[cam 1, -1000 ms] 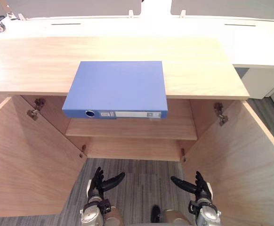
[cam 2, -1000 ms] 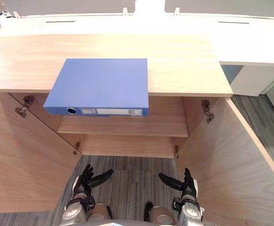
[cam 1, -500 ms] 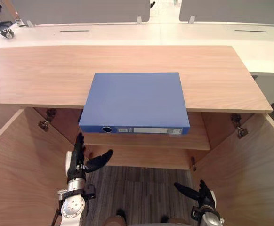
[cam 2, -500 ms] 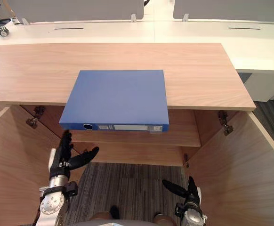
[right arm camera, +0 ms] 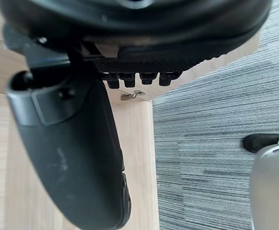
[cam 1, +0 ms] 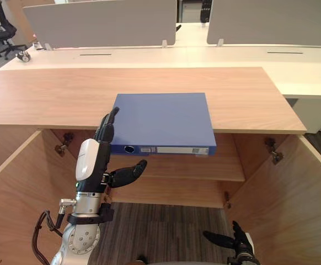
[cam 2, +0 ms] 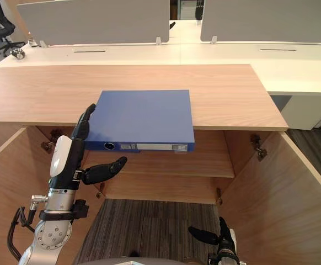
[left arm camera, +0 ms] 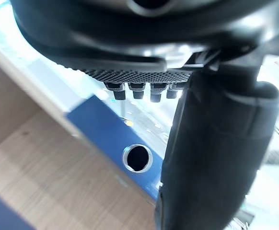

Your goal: Walk over to the cabinet, pick up the folder, carry it to the office cabinet, place the folder inside the office cabinet, then close the office cabinet door

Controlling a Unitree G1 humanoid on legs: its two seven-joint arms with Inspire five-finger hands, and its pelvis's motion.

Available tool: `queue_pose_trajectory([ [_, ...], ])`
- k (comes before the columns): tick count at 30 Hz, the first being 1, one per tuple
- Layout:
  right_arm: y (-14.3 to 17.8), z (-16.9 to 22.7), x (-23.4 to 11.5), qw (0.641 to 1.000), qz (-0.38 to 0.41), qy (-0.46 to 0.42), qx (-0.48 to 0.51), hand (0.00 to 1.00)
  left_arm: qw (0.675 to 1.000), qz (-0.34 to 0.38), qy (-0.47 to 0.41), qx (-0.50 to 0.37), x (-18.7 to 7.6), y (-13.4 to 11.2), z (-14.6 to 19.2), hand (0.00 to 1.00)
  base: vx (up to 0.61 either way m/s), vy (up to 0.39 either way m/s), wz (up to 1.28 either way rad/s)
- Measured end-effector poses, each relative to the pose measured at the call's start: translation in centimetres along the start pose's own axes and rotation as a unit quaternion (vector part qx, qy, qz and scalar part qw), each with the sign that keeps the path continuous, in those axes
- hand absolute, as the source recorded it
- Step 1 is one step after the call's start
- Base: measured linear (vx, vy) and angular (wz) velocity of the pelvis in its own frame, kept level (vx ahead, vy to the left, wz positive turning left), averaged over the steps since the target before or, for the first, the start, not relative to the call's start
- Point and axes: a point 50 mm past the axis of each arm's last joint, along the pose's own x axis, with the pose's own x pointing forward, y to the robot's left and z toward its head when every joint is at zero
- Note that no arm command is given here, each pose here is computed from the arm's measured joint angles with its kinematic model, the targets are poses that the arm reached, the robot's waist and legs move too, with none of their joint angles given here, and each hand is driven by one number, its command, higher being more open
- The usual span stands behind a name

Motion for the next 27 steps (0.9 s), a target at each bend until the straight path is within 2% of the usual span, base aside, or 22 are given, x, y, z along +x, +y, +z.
queue_pose_trajectory([
  [6,0.1,-0.7,-0.4,1.0,0.012,0.008,-0.006,1.0,0.994,-0.018,-0.053,0.095,1.6,-0.6,0.7,1.0,0.0,-0.002,-0.16],
  [11,0.1,-0.9,-0.5,1.0,0.018,0.011,-0.006,1.0,0.99,-0.019,-0.061,0.13,2.5,-0.8,0.6,1.0,0.01,-0.002,-0.1],
  [12,0.1,-0.9,-0.5,1.0,0.021,0.011,-0.006,1.0,0.989,-0.022,-0.058,0.136,2.7,-1.0,0.2,0.0,0.01,-0.003,-0.11],
  [18,0.2,-0.7,-0.4,1.0,0.024,0.006,-0.004,1.0,0.98,-0.059,-0.022,0.187,3.3,-1.6,-2.6,0.0,0.0,-0.002,-0.03],
  [23,0.4,0.3,-0.2,0.999,0.03,-0.011,-0.002,1.0,0.977,-0.014,-0.06,0.205,5.9,0.0,-1.8,0.0,0.0,0.0,0.0],
  [27,0.5,1.1,0.0,0.999,0.031,-0.024,-0.001,1.0,0.977,0.003,-0.06,0.203,6.5,0.8,-1.7,0.0,-0.01,-0.002,-0.02],
])
